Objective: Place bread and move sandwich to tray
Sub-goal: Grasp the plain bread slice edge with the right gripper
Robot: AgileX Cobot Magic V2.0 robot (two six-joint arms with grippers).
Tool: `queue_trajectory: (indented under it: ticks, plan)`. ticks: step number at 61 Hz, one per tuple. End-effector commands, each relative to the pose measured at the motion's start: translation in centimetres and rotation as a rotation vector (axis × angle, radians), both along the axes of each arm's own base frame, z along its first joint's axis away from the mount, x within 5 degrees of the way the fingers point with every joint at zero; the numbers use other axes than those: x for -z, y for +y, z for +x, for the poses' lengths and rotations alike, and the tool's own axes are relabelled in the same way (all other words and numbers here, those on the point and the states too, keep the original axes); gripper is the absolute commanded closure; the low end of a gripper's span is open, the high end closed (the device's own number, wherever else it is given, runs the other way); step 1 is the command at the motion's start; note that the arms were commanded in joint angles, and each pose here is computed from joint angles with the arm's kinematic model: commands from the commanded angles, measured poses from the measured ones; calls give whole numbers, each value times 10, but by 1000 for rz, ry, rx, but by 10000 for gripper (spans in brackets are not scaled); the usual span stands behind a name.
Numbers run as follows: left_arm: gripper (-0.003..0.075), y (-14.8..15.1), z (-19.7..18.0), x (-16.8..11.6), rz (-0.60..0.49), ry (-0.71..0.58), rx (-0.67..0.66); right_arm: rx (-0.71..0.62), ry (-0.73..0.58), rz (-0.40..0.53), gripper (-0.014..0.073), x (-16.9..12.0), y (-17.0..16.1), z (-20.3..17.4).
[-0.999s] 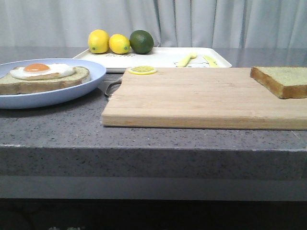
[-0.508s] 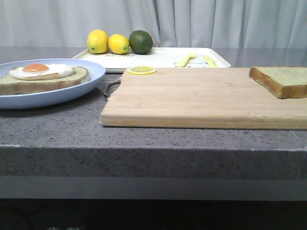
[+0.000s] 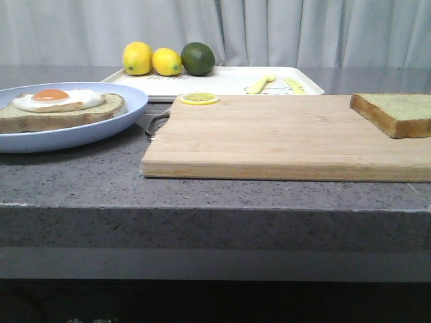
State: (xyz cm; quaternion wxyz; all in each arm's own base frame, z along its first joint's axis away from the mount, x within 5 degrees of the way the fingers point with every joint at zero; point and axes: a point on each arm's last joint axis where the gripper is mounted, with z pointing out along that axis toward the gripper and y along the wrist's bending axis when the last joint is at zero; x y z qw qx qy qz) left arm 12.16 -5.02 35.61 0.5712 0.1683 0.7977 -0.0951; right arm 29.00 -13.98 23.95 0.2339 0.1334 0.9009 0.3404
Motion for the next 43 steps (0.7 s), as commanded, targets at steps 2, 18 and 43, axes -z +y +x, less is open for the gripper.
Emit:
queue_trajectory:
  ticks: [2,18,43]
  plan:
    - [228,-2,1,-17,-36,-98,15,-124,-50,104,35,-15,19,3]
    - [228,-2,1,-17,-37,-101,15,-191,-14,130,39,-2,37,15]
    - [228,-2,1,-17,-35,-102,15,-170,-64,142,453,-17,40,13]
